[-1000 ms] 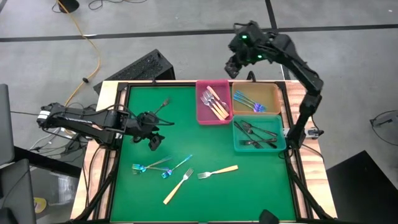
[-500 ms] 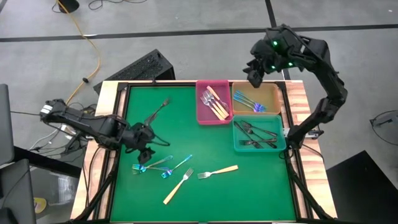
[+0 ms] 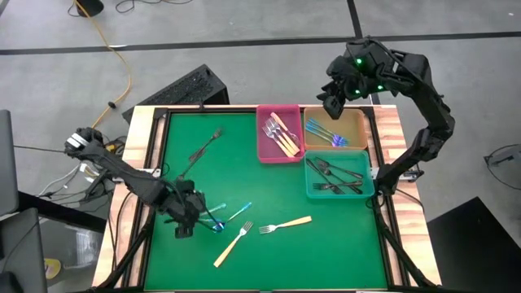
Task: Sort silverware by color (type)
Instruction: Put the blue fork into the orange bin
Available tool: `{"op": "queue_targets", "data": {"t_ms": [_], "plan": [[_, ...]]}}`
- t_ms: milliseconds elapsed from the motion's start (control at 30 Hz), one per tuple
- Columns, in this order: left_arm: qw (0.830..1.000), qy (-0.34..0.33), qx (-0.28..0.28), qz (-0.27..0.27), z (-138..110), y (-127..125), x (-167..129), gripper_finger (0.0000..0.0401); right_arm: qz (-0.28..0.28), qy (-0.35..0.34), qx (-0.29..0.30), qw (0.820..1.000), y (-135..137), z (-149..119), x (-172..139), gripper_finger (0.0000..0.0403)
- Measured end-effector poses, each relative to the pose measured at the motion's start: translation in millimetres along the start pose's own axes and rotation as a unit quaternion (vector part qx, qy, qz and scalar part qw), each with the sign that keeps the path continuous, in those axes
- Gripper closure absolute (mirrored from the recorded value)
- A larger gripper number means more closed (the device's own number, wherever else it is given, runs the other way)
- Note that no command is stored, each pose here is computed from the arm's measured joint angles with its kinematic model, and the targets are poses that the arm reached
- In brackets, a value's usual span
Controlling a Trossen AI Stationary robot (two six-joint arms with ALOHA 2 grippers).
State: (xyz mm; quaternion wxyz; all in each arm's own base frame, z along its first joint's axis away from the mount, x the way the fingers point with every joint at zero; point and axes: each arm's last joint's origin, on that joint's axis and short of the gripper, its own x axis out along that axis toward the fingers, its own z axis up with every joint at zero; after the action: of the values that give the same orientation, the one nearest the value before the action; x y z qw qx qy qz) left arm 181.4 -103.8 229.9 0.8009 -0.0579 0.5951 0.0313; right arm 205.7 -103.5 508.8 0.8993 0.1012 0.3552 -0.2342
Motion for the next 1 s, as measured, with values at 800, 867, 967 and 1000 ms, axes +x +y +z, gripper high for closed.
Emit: {"op": "queue_targets", "data": {"t_ms": [800, 867, 967, 1000], "plan": [[0.998, 0.033, 0.046, -0.031, -27, -8, 61, 0.0154, -0.002, -0.001, 0.004, 1.0, -1, 0, 0, 0.0233], [0.998, 0.035, 0.047, -0.029, -29, -7, 62, 0.0154, -0.001, -0.001, 0.005, 1.0, 0, 0, 0, 0.0233], [0.998, 0.03, 0.054, -0.029, -29, -6, 64, 0.0154, -0.001, -0.001, 0.009, 1.0, 0, 0, 0, 0.0233], [0.998, 0.03, 0.055, -0.028, -29, -5, 65, 0.0154, -0.001, -0.001, 0.008, 1.0, 0, 0, 0, 0.0233]]}}
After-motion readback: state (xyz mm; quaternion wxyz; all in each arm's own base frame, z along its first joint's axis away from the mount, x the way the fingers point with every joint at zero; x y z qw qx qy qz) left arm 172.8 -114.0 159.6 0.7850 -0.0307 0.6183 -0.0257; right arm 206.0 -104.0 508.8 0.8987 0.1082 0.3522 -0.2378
